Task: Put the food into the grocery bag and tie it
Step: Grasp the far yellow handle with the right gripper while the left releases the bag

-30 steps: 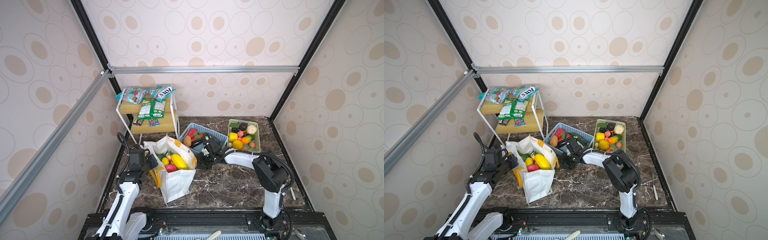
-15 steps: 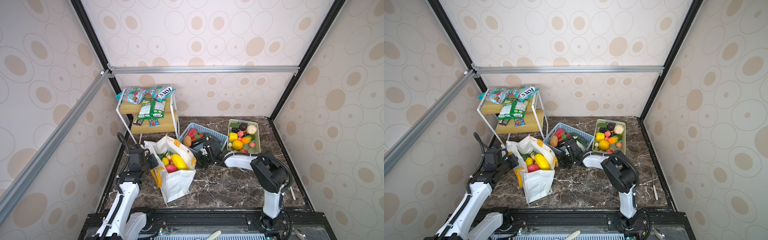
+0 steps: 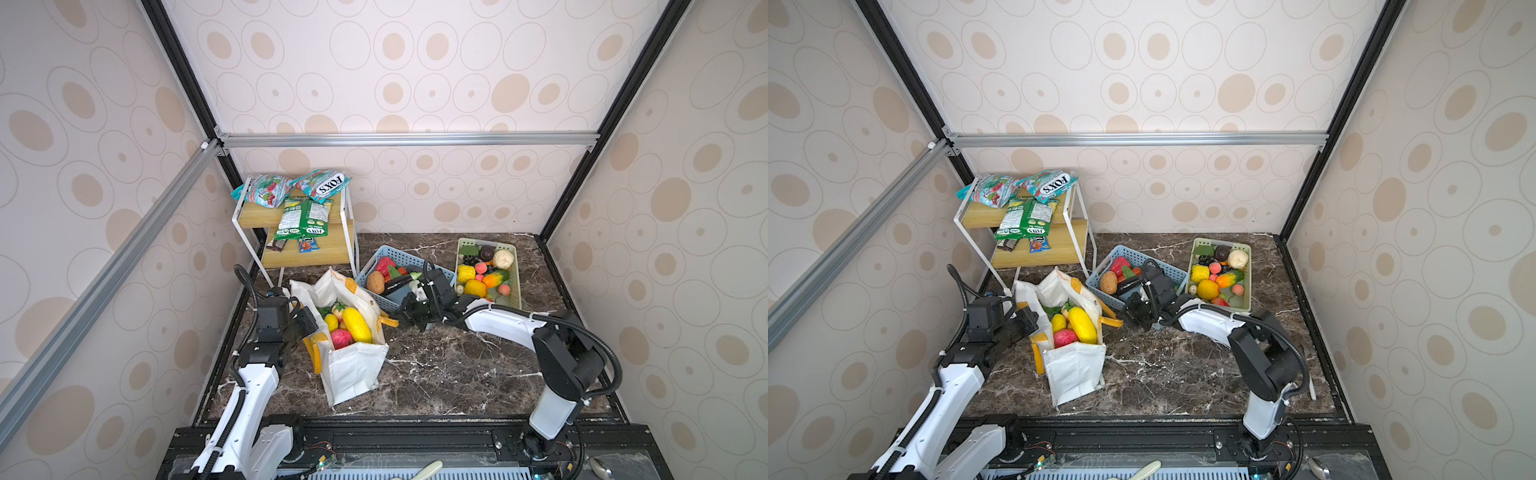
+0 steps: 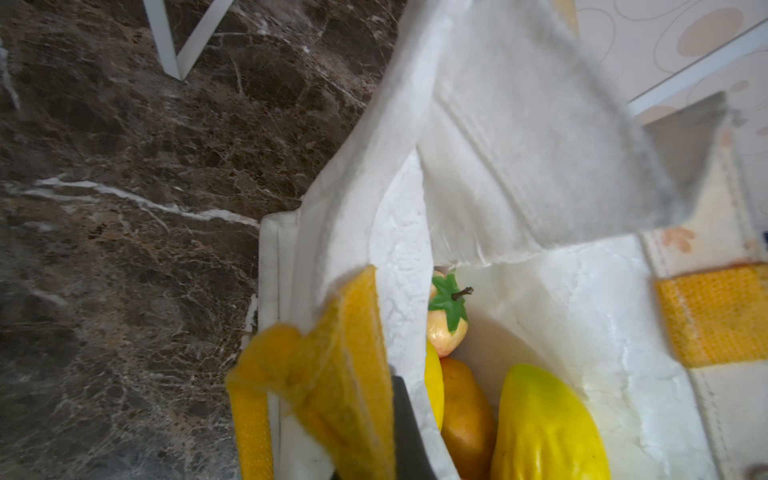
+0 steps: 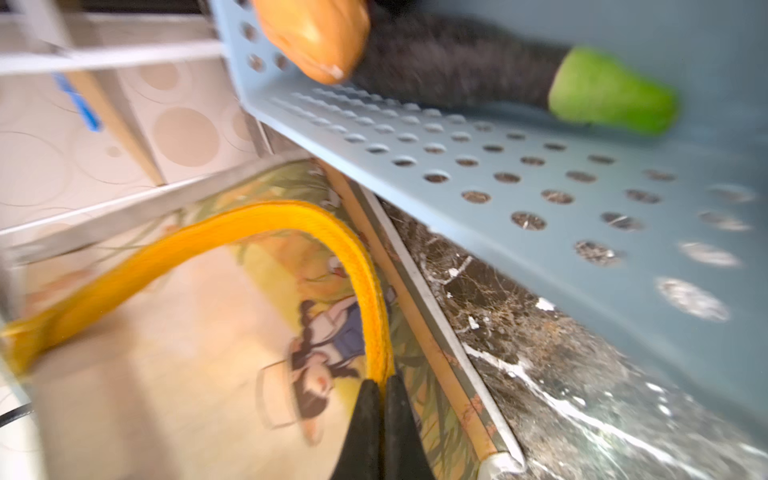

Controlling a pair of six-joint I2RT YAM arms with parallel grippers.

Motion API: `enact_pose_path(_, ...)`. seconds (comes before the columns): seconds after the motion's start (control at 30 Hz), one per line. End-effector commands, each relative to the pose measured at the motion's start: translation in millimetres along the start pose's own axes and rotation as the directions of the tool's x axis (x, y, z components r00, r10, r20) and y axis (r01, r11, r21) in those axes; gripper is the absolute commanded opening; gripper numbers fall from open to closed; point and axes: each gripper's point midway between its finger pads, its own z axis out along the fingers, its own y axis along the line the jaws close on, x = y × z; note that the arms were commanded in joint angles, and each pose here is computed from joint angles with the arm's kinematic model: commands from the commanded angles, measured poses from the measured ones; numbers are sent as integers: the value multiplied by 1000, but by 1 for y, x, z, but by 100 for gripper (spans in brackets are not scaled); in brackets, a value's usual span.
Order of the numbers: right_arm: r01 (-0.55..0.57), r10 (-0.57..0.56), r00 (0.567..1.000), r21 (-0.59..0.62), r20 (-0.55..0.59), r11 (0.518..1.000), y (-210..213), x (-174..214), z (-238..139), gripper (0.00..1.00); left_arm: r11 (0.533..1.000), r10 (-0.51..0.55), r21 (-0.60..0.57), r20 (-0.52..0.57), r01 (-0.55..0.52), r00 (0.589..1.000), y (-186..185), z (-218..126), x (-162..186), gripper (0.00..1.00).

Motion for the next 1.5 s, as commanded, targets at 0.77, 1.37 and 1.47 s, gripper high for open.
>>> enact_pose_path(0.77,348,-369,908,136,199,928,71,-37,-108,0,975,151,183,-141,-124,978,-56,-49,-17,89)
enact_pose_path(1.37,448,-467,866,139,177,883,88,-40,-123,0,915,-229,-300,161,269,960,69,-52,-33,70)
enact_pose_path(1.47,471,-488,855,129,178,873,98,-41,-128,0,953,-199,-234,1,194,980,64,-25,-1,63)
